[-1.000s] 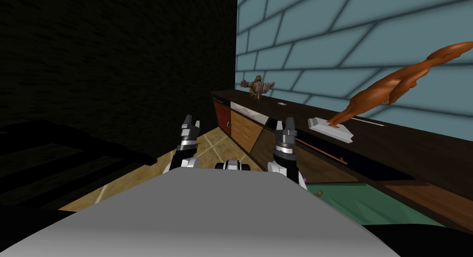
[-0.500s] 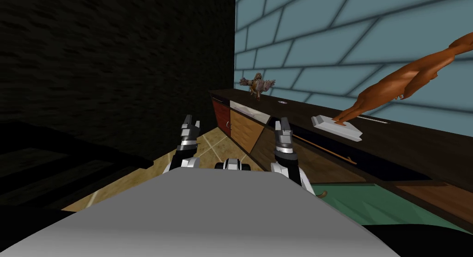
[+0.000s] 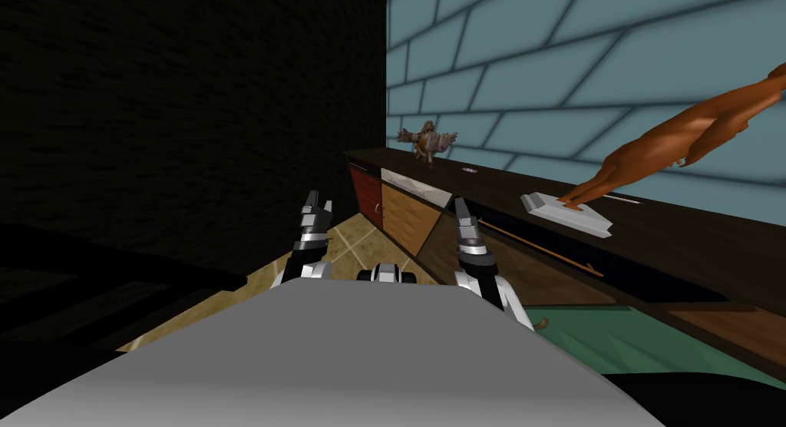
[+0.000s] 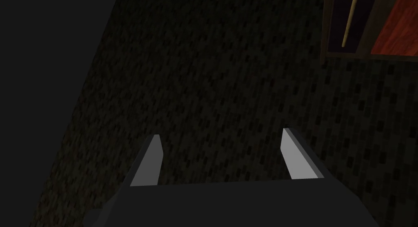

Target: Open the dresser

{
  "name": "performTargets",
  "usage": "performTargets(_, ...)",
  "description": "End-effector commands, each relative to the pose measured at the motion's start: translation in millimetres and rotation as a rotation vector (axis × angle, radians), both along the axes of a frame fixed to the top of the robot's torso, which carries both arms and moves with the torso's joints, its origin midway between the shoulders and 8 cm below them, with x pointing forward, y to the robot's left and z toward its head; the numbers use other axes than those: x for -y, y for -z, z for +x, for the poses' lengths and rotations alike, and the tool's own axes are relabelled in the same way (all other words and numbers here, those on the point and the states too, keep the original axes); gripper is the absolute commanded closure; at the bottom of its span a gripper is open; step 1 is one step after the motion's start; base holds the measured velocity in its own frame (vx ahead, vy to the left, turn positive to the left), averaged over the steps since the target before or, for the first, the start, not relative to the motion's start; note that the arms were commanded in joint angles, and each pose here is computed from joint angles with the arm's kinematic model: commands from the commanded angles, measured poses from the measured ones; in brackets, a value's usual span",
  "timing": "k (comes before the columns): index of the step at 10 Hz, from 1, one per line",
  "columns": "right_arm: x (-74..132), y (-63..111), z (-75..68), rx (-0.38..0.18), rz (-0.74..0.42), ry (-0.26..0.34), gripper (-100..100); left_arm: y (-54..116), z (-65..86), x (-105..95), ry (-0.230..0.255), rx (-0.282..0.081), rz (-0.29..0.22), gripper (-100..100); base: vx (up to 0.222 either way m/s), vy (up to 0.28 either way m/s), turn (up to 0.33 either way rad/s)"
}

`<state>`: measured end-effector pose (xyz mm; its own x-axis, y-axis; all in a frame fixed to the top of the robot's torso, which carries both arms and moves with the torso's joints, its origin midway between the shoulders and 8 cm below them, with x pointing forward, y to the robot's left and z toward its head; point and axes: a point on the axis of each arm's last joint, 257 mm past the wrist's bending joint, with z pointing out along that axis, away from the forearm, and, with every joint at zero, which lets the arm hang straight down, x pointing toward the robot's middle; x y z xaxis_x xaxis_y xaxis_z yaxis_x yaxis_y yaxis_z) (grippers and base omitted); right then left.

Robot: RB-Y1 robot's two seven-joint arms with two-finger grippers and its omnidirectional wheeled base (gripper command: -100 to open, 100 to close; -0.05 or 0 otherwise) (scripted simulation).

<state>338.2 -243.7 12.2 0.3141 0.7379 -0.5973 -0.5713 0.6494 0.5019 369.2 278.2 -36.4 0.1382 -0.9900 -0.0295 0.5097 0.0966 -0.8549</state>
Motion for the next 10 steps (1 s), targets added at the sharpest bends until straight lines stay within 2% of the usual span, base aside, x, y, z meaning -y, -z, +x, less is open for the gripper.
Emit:
performTargets(1,-4.1,4.4,1.9,0.010,-0.156,0.072,-100,0.0,0.0,0.0,0.000,0.000,0.000,0,0.074,0.059,-0.071)
performTargets(2,-5.5,5.3,2.2,0.009,-0.169,0.074,-100,0.0,0.0,0.0,0.000,0.000,0.000,0,0.049,0.043,-0.028)
performTargets(5,-8.7,11.4,5.0,0.024,-0.350,0.161,-100,0.0,0.0,0.0,0.000,0.000,0.000,0,0.062,0.047,-0.084)
performTargets(6,-10.1,12.6,5.3,0.023,-0.363,0.163,-100,0.0,0.0,0.0,0.000,0.000,0.000,0,0.049,0.052,-0.018)
performTargets(8,-11.1,18.3,7.9,0.034,-0.487,0.222,-100,0.0,0.0,0.0,0.000,0.000,0.000,0,0.045,0.045,-0.065)
performTargets(9,-11.9,19.2,8.2,0.033,-0.496,0.223,-100,0.0,0.0,0.0,0.000,0.000,0.000,0,0.039,0.040,-0.035)
performTargets(10,-12.4,23.1,9.9,0.038,-0.563,0.253,-100,0.0,0.0,0.0,0.000,0.000,0.000,0,0.047,0.038,-0.049)
